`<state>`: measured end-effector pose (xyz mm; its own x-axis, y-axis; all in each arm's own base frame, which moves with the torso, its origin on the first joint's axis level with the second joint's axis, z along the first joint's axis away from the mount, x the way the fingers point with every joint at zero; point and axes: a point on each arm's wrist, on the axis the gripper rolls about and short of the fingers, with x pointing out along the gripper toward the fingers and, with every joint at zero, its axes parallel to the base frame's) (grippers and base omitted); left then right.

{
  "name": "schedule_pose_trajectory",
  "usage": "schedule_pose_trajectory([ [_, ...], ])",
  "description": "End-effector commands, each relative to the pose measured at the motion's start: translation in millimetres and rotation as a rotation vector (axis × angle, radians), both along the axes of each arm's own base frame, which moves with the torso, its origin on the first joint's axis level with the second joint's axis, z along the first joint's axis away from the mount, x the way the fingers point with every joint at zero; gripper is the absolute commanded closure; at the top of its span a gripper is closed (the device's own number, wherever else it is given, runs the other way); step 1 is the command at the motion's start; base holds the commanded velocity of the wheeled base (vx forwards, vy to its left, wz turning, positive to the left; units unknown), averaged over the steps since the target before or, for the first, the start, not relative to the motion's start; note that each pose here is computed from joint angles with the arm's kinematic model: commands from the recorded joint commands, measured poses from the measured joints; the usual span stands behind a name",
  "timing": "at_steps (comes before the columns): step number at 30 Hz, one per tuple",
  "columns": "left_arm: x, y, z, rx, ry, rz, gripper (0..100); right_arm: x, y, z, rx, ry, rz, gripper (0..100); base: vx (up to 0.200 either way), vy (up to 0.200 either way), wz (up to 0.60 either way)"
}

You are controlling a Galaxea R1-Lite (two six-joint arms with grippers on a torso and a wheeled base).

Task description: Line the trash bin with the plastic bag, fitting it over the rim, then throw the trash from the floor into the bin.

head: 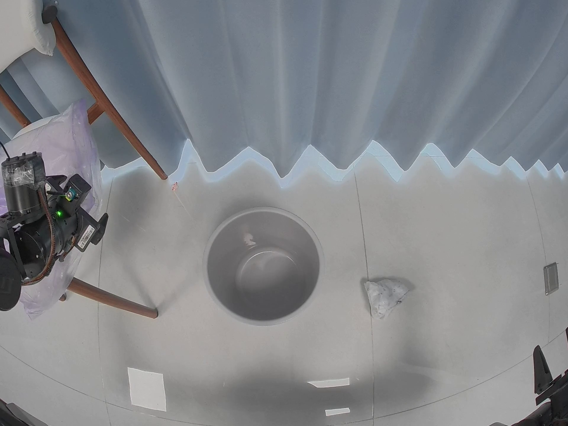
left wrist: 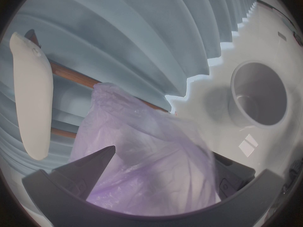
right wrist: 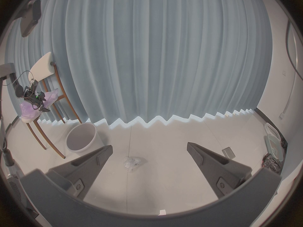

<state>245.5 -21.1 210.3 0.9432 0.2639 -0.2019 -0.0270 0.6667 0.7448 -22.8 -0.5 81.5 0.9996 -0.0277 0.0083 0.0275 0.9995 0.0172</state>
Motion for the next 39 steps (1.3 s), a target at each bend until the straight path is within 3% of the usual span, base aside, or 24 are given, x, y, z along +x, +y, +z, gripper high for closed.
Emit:
schedule_pose_trajectory([
  [1,7,3,-3,0.018,0.009,0.017,0,0,0,-5,0.000,0.001,0.000,0,0.000,0.000,0.00],
  [8,6,6,-1,0.072,0.011,0.028,0,0,0,-5,0.000,0.001,-0.001,0,0.000,0.000,0.00],
  [9,6,7,1,0.076,-0.002,0.033,100,0,0,-5,0.000,0.001,0.000,0,0.000,0.000,0.00],
  [21,-4,17,-1,0.050,-0.025,0.064,100,0,0,-5,0.000,0.001,-0.001,0,0.000,0.000,0.00],
  [25,-19,15,6,-0.088,-0.101,0.069,100,0,0,-5,0.000,0.001,-0.001,0,0.000,0.000,0.00],
  [26,-19,15,6,-0.088,-0.101,0.069,100,0,0,-5,0.000,0.001,-0.001,0,0.000,0.000,0.00],
  [27,-20,12,11,-0.187,-0.141,0.041,100,0,0,-5,0.000,0.001,-0.001,0,0.000,0.000,0.00],
  [28,-20,12,11,-0.210,-0.148,0.032,100,0,0,-5,0.000,0.001,-0.001,0,0.000,0.000,0.00],
  [30,-20,10,14,-0.389,-0.184,-0.024,100,0,0,-5,0.000,0.001,-0.001,0,0.000,0.000,0.00],
  [31,-21,11,14,-0.423,-0.190,-0.031,100,0,0,-5,0.000,0.001,-0.001,0,0.000,0.000,0.00],
  [32,-24,11,15,-0.523,-0.199,-0.055,100,0,0,-5,0.000,0.001,0.002,0,0.000,0.000,0.00],
  [33,-26,10,14,-0.569,-0.199,-0.067,100,0,0,-5,0.000,0.001,0.000,0,0.000,0.000,0.00],
  [36,-32,10,9,-0.649,-0.190,-0.094,100,0,0,-5,0.000,0.001,-0.001,0,0.000,0.000,0.00],
  [39,-36,10,8,-0.658,-0.184,-0.114,100,0,0,-5,0.000,0.001,-0.001,0,0.000,0.000,0.00],
])
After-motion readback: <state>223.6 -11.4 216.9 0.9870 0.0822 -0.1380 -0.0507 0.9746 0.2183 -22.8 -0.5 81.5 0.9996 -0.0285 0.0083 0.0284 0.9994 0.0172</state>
